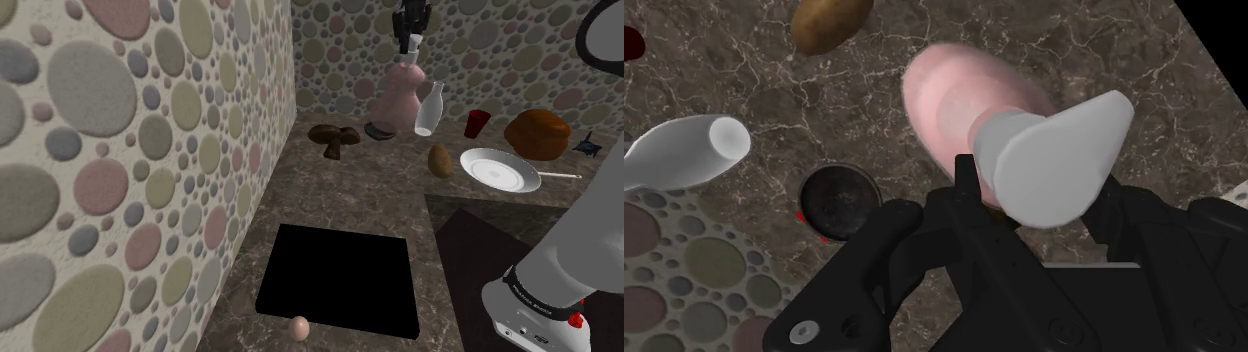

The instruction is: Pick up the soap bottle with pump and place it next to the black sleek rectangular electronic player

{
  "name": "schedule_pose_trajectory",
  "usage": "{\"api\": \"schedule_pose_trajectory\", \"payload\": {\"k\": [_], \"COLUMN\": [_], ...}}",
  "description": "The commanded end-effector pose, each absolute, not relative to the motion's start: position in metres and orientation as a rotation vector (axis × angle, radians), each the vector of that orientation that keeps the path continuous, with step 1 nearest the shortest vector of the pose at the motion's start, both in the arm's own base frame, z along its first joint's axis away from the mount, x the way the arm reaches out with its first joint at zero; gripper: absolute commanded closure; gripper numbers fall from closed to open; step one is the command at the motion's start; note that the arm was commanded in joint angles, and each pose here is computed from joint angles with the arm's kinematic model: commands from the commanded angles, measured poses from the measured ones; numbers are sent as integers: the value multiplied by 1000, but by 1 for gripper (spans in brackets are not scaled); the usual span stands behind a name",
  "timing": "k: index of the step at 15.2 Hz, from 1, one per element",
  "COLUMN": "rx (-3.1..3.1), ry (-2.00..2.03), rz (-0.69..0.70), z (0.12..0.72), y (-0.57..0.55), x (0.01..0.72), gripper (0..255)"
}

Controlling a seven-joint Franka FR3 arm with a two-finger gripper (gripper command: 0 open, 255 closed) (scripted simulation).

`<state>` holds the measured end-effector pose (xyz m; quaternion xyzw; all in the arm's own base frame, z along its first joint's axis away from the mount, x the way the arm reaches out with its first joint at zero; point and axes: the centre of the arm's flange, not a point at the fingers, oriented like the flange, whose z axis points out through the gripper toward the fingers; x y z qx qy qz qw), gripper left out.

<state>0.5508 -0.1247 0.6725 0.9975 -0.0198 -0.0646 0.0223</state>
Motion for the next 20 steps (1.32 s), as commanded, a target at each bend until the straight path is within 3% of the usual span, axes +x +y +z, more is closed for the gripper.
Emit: {"api": "schedule_pose_trajectory", "payload": {"k": [1,17,20], "rx": [3089,3089,3089], "ry": [-63,-63,-63], "rz": [-199,-199,-199], "z": [691,807,792], "y": [-107,34,34], "x": [537,430,430], "gripper": [255,255,255]}}
